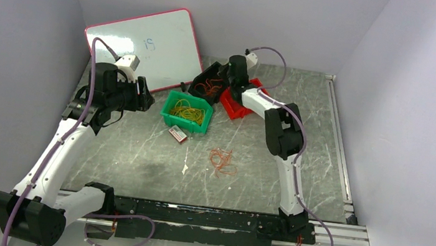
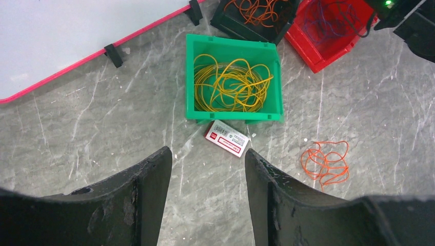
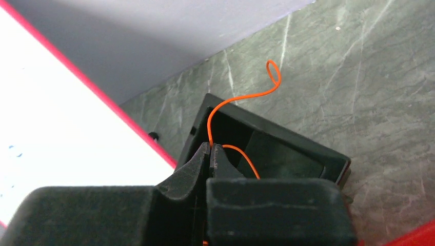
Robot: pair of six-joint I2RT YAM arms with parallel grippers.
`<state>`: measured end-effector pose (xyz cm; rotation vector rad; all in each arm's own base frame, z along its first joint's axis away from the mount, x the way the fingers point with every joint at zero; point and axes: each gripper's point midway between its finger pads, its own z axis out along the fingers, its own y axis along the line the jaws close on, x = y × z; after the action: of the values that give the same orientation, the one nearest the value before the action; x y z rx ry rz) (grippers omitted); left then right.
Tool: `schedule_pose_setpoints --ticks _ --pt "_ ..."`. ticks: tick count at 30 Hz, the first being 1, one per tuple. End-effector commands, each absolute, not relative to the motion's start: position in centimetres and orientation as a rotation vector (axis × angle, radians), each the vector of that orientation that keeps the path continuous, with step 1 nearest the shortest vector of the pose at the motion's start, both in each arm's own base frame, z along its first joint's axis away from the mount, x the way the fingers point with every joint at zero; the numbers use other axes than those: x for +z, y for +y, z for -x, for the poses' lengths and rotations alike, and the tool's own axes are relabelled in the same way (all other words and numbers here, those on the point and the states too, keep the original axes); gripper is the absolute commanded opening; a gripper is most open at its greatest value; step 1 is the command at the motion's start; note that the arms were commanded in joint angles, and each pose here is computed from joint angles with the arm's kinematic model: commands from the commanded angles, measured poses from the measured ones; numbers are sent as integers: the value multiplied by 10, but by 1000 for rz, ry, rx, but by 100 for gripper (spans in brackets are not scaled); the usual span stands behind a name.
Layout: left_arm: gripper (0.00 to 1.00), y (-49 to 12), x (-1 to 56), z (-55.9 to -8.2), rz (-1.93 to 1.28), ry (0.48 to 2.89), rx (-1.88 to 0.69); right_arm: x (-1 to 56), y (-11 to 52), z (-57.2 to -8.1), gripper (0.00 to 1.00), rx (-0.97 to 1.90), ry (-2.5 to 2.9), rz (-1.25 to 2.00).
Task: Untangle the cables
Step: Place the cable in the bin.
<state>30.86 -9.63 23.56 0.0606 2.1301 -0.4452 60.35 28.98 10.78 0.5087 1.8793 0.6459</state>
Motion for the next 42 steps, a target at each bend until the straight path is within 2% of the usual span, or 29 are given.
schedule_pose_setpoints --ticks 1,16,42 --pt "59 -91 243 -308 -51 2107 -428 152 291 -593 0 669 1832 -377" --pt "59 -89 244 -305 -46 2103 -426 133 316 -556 0 703 2016 -78" --pt "59 -91 244 -306 -51 2107 -433 96 343 -512 0 738 2153 63"
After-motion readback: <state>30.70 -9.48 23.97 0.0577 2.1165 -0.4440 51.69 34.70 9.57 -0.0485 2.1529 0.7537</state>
